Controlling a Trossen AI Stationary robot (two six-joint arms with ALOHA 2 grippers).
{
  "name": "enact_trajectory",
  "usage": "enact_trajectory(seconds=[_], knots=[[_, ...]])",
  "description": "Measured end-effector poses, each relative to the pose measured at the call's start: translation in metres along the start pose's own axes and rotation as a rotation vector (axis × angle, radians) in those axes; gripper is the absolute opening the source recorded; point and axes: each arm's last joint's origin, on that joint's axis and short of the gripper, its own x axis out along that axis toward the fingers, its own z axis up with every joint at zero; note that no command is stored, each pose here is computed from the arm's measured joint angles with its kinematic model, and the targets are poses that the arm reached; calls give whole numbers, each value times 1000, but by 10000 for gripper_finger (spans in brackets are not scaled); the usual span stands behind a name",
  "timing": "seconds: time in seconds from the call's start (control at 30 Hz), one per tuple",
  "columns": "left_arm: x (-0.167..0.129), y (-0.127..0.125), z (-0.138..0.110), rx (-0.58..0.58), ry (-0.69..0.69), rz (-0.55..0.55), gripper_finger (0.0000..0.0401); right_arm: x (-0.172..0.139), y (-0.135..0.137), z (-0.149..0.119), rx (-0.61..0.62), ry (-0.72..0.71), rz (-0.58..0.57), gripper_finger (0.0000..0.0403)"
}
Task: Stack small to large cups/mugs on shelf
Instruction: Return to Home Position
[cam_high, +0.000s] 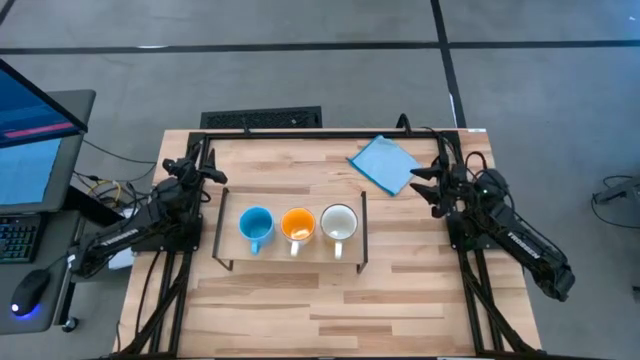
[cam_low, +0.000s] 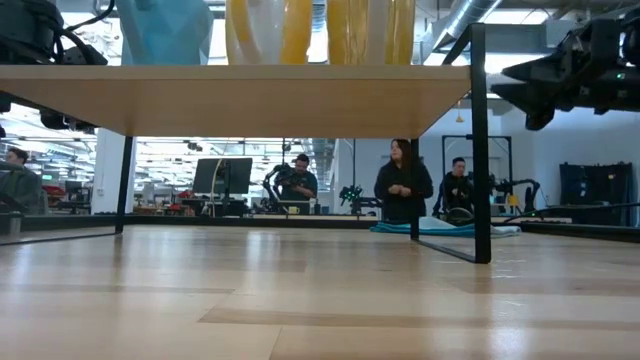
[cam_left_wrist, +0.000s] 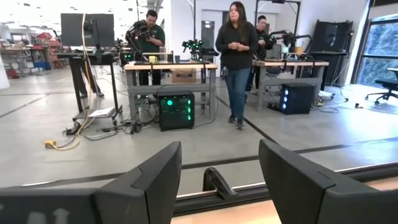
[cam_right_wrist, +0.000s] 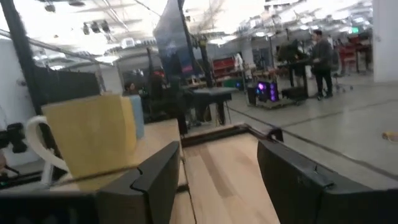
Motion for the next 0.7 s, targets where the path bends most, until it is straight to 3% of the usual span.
enact_trajectory(seconds=[0.47, 0.7], knots=[[0, 0, 0, -7, 0, -3, 206, -3, -15, -12, -49, 72, -431, 240], [0, -1, 0, 8, 0, -32, 206, -3, -16, -12, -50, 71, -476, 240]])
